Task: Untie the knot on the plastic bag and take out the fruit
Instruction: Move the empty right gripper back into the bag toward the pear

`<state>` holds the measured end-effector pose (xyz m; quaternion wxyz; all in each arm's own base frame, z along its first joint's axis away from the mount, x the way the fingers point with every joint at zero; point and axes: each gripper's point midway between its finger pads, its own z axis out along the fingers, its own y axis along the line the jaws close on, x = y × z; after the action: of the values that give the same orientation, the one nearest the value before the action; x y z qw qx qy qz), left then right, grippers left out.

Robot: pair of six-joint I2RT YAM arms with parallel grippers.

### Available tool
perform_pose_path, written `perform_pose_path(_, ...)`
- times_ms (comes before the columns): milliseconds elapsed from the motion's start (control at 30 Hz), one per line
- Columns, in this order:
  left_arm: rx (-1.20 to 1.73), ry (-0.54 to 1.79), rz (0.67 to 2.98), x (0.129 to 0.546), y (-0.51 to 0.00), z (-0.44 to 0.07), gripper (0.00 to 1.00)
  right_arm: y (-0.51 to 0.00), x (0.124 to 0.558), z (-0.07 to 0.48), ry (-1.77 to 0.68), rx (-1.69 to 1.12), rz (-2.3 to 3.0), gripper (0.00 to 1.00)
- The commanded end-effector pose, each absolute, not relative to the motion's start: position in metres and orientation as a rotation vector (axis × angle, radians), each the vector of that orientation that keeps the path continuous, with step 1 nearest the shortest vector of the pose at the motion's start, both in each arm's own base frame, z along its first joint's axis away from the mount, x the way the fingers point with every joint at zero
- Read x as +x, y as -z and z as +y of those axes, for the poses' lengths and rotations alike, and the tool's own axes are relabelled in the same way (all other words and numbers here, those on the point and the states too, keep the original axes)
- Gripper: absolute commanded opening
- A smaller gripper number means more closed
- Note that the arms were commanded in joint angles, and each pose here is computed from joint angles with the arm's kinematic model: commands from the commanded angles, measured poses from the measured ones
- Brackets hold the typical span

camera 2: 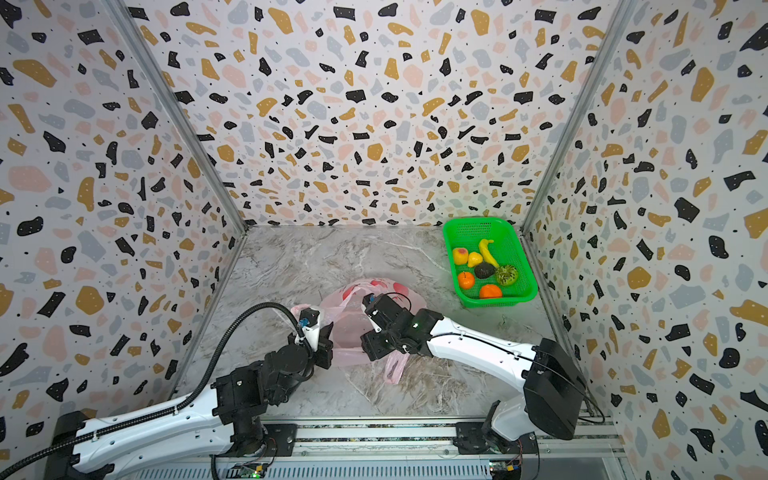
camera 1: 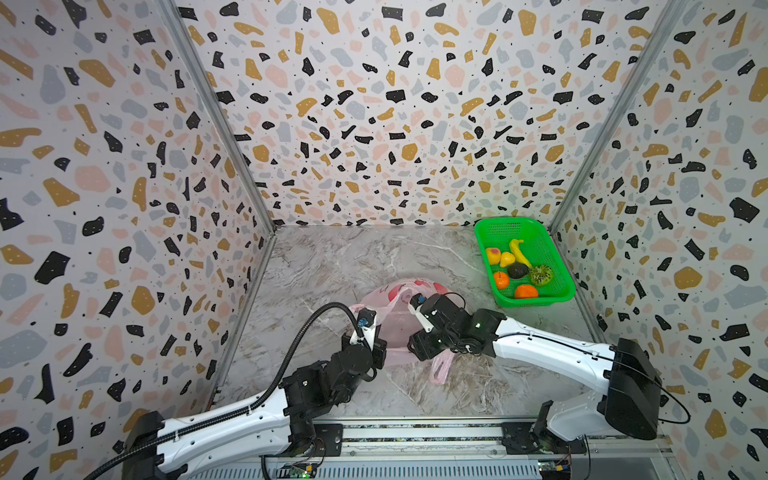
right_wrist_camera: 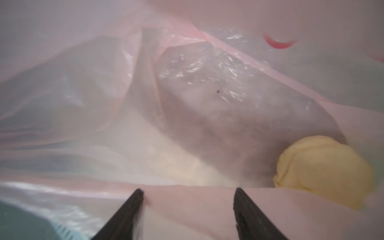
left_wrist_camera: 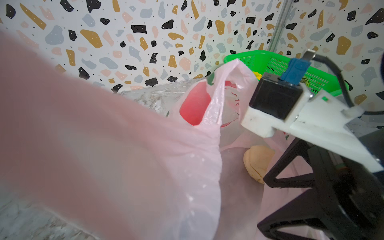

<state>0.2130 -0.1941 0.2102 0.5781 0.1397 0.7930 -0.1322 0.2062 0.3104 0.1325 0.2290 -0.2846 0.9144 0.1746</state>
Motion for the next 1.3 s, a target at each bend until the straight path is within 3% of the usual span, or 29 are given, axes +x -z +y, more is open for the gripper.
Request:
perform_pose_path(0,0.296,0.331,1.853,0.212,-0.212,-0.19,0.0,-0.134,0.231,0.274,-0.238,-0.717,2.48,0.71)
perform_pose_path(300,0.385,0.397,1.843,0.201,-0.209,-0.209,0.0,-0.134,0.263,0.218,0.002,-0.583,2.463,0.73)
perform_pose_path(567,0.501,0.476,1.833,0.188,-0.205,-0.237,0.0,-0.149,0.238,0.281,-0.345,-0.663,2.447,0.73)
perform_pose_path(733,0.532,0.486,1.819,0.184,-0.206,-0.244,0.0,-0.144,0.248,0.307,-0.425,-0.656,2.408,0.73)
perform_pose_path(1000,0.566,0.475,1.822,0.182,-0.201,-0.249,0.0,-0.085,0.283,0.279,-0.095,-0.633,2.484,0.73)
perform_pose_path(1267,0.584,0.446,1.848,0.181,-0.191,-0.247,0.0,-0.092,0.251,0.217,0.021,-0.501,2.568,0.83)
